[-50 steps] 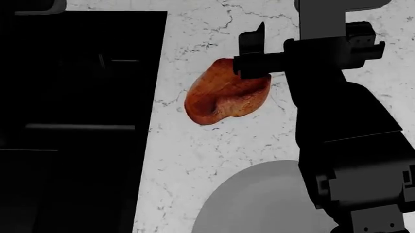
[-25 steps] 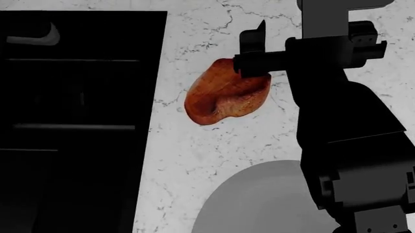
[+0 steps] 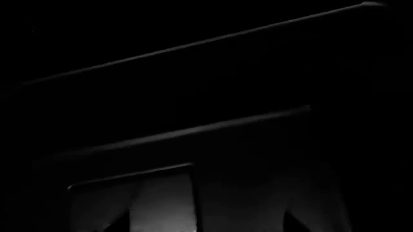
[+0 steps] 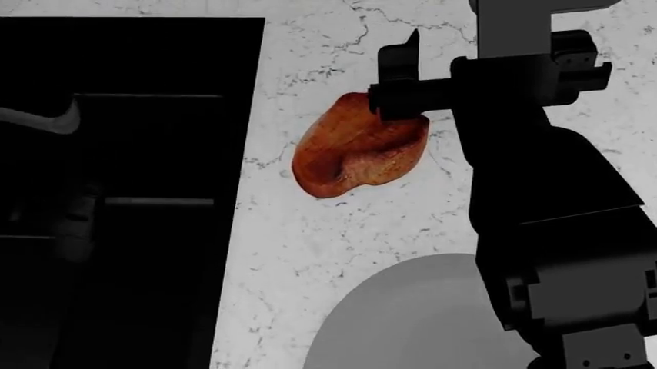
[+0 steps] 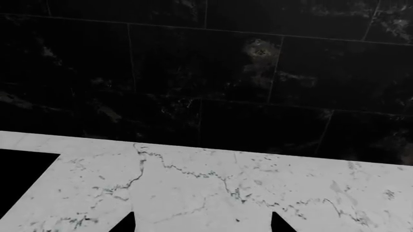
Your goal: Pick the cheese from the sink and place it on the plate located on the counter
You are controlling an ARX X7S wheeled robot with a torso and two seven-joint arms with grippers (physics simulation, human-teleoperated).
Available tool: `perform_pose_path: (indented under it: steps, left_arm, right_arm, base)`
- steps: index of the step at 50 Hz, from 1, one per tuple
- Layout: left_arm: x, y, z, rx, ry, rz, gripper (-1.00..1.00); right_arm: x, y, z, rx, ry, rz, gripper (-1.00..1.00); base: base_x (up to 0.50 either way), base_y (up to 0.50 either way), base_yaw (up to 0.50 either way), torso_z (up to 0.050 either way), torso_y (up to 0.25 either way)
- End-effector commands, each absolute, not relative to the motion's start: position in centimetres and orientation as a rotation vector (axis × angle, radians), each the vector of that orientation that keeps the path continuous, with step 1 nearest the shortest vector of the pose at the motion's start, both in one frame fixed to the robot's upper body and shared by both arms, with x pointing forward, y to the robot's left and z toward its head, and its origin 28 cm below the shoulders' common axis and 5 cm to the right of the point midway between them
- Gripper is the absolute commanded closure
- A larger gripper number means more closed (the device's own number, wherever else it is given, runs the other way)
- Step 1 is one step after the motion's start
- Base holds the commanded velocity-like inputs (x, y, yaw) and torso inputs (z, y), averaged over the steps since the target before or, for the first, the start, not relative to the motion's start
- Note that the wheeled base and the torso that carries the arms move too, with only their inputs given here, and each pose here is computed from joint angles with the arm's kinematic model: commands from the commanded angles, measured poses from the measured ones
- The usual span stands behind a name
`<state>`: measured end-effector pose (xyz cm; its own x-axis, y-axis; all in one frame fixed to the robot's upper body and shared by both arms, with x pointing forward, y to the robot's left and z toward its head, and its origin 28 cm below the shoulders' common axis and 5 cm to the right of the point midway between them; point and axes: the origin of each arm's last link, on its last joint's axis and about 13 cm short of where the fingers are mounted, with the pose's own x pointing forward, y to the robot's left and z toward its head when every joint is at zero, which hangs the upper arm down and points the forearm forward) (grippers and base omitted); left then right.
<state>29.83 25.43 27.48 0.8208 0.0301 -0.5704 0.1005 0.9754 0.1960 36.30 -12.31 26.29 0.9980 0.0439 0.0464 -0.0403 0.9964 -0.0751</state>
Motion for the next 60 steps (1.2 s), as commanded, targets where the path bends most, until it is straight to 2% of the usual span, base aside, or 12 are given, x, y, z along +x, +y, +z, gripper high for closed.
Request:
perform_pose_path:
  steps: [1,34,60]
  left_arm:
    - [28.7,26.2,27.5,0.269,0.691,-0.054,-1.0]
    - [27.1,27.1,27.0,0.384,0.819,-0.083,-1.0]
    - [26.4,27.7,25.8,0.373,0.907,-0.096,-1.0]
  right_arm:
    - [36.2,-12.4,26.3,-0.076,-0.049,0.042,-1.0]
    - [36.1,-12.3,26.1,-0.074,-0.046,0.042,-1.0]
    - [36.1,-12.6,25.9,-0.07,-0.045,0.037,-1.0]
  base:
    - [0.0,0.0,0.0,0.0,0.0]
    - [0.0,0.0,0.0,0.0,0.0]
    - [0.0,0.0,0.0,0.0,0.0]
